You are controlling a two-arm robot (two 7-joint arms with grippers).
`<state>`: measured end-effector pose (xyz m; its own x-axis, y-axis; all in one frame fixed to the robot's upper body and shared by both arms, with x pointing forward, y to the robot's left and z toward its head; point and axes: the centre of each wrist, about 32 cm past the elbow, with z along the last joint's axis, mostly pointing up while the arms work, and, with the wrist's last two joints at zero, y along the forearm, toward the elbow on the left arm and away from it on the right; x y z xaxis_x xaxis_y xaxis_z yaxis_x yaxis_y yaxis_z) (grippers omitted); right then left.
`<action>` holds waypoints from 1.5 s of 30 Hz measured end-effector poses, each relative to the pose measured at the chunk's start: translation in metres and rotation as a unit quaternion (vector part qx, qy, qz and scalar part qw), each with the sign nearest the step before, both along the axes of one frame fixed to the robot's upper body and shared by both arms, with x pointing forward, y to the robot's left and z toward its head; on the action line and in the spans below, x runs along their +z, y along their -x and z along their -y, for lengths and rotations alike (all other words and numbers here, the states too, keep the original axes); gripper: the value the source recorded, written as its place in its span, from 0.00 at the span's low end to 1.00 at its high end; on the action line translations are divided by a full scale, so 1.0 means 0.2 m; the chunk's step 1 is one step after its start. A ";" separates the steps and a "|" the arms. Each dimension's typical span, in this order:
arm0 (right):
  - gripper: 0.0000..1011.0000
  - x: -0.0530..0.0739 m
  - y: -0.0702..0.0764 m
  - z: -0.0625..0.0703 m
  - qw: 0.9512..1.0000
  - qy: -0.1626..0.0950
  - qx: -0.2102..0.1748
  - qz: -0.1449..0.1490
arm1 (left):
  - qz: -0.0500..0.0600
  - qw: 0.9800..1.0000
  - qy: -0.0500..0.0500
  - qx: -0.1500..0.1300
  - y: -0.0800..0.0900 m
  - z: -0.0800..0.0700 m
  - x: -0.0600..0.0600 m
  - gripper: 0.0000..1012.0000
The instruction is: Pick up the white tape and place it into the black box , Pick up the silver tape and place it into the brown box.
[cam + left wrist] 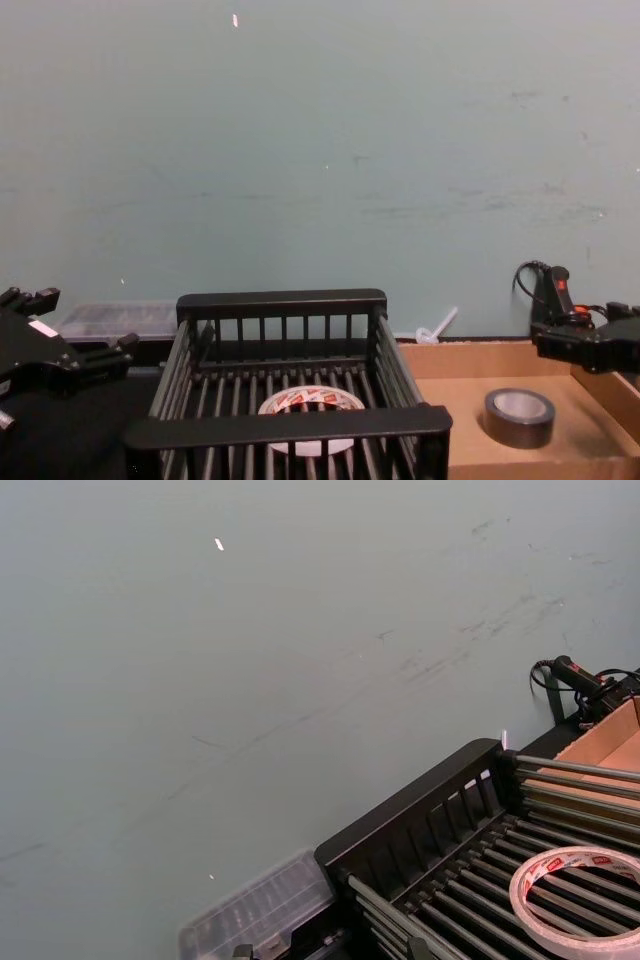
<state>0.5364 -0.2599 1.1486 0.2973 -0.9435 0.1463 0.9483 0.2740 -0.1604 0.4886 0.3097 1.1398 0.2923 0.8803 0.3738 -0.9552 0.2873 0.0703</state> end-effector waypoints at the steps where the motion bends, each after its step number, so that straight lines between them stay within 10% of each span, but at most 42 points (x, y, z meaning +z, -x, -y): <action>1: 0.99 0.00 0.00 0.00 1.000 0.000 0.000 0.000 | 0.000 1.000 0.000 0.000 0.00 0.00 0.00 0.99; 45: 0.99 0.00 0.00 0.00 1.000 -0.001 0.001 0.000 | 0.000 1.000 0.000 0.000 0.00 0.00 0.00 0.99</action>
<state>0.5355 -0.2599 1.1490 0.3001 -0.9428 0.1450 0.9475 0.2770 -0.1598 0.4886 0.3097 1.1398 0.2922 0.8803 0.3737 -0.9553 0.2873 0.0702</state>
